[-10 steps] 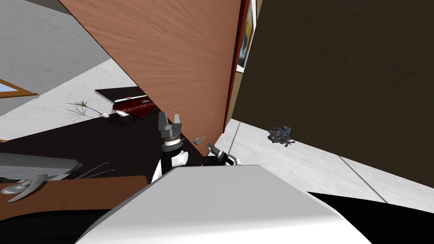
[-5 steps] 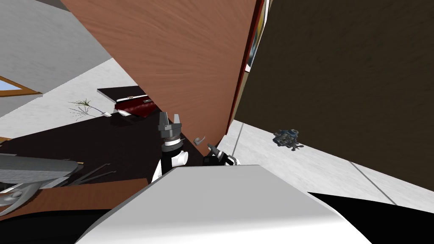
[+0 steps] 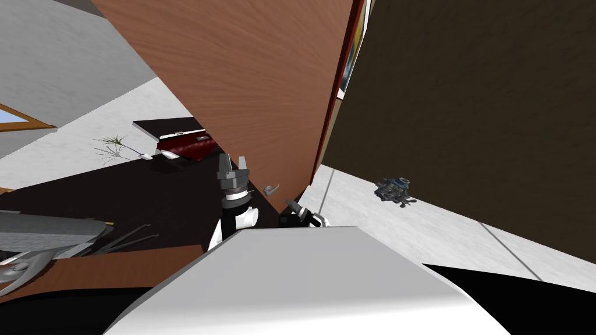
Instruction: Push the door open
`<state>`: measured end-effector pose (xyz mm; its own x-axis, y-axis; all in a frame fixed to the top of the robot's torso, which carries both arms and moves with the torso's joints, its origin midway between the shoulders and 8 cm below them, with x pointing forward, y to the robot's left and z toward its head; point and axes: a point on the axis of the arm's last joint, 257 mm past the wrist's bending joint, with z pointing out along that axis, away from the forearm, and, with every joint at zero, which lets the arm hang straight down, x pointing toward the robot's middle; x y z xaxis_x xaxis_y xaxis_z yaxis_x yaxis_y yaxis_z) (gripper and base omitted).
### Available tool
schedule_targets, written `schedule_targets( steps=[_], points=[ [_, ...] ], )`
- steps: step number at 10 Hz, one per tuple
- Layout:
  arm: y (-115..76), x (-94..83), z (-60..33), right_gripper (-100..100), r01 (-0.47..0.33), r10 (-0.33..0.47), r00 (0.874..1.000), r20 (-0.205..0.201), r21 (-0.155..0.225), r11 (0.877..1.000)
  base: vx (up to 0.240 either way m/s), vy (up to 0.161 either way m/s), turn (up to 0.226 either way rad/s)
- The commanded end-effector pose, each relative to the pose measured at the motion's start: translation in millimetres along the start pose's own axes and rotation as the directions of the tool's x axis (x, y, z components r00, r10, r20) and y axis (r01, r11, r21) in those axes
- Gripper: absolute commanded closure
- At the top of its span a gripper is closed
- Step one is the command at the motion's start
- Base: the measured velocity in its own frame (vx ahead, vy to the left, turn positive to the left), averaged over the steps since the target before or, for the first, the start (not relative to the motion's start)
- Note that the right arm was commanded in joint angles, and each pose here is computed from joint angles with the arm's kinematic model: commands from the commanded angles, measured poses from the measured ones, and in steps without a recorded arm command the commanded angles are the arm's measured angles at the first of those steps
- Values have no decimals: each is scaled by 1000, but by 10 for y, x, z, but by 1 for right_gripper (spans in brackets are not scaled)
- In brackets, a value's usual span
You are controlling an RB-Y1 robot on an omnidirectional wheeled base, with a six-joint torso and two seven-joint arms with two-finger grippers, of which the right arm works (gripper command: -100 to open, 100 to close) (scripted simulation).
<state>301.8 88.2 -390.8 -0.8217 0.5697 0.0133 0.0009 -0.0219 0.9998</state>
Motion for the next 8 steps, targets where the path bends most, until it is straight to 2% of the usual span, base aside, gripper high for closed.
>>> schedule_targets(
  steps=[1, 2, 3, 7, 8],
  points=[
    [0, 0, 0, 100, 0, 0, 1000, 0, 0, 1000, -7, -7, 0],
    [0, 0, 0, 100, 0, 0, 1000, 0, 0, 1000, 0, 0, 0],
    [2, -123, 34, -100, 5, -5, 999, 36, 3, 1000, -43, 69, -90],
    [-1, -448, 99, -100, 13, -15, 991, 133, 15, 1000, -121, 134, -100],
    [-5, -421, 88, -100, 12, -13, 993, 119, 12, 1000, -57, 64, -20]
  ],
)
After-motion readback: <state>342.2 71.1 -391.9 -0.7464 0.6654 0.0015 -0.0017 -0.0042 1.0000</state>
